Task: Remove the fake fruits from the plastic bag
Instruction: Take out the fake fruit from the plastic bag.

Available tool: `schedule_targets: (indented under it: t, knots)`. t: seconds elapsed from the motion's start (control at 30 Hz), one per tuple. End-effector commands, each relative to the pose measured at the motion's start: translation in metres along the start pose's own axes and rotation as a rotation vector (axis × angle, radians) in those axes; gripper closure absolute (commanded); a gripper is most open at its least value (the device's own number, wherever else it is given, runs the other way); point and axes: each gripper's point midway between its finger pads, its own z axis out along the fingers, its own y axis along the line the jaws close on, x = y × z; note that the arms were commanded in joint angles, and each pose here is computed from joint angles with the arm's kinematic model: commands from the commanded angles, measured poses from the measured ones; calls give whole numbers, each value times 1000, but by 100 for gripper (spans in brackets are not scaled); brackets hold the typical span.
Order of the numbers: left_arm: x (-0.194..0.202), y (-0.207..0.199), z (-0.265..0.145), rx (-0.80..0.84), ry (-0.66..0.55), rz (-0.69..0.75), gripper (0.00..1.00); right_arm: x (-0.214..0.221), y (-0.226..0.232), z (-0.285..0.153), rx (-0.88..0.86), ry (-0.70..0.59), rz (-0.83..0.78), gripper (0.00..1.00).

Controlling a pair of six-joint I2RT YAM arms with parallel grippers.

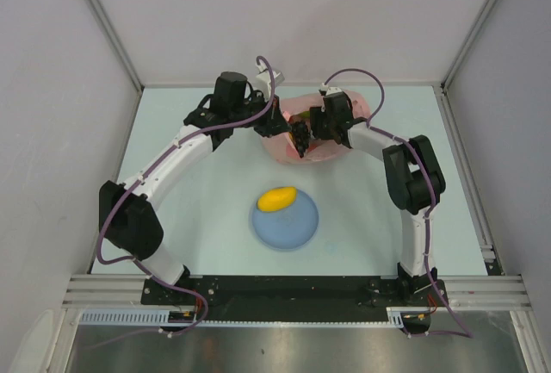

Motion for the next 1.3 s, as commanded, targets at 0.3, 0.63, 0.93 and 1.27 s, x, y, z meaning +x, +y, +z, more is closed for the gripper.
schedule_targets:
  t: [0.3,0.63,0.93,1.27]
  knots:
    - [1,-7,-14,-6,-14,28,99,-36,-4,24,58,-113,29,50]
    - [1,0,-5,-15,-8,35,100,-52,-6,-20,-16,-103,-29,89]
    - [-13,6,3,-23,-21,57,100,-59,23,-113,-203,-47,-213,100]
    - [-33,0,-4,-16,-56,96,100,24,28,-195,-336,249,-459,100]
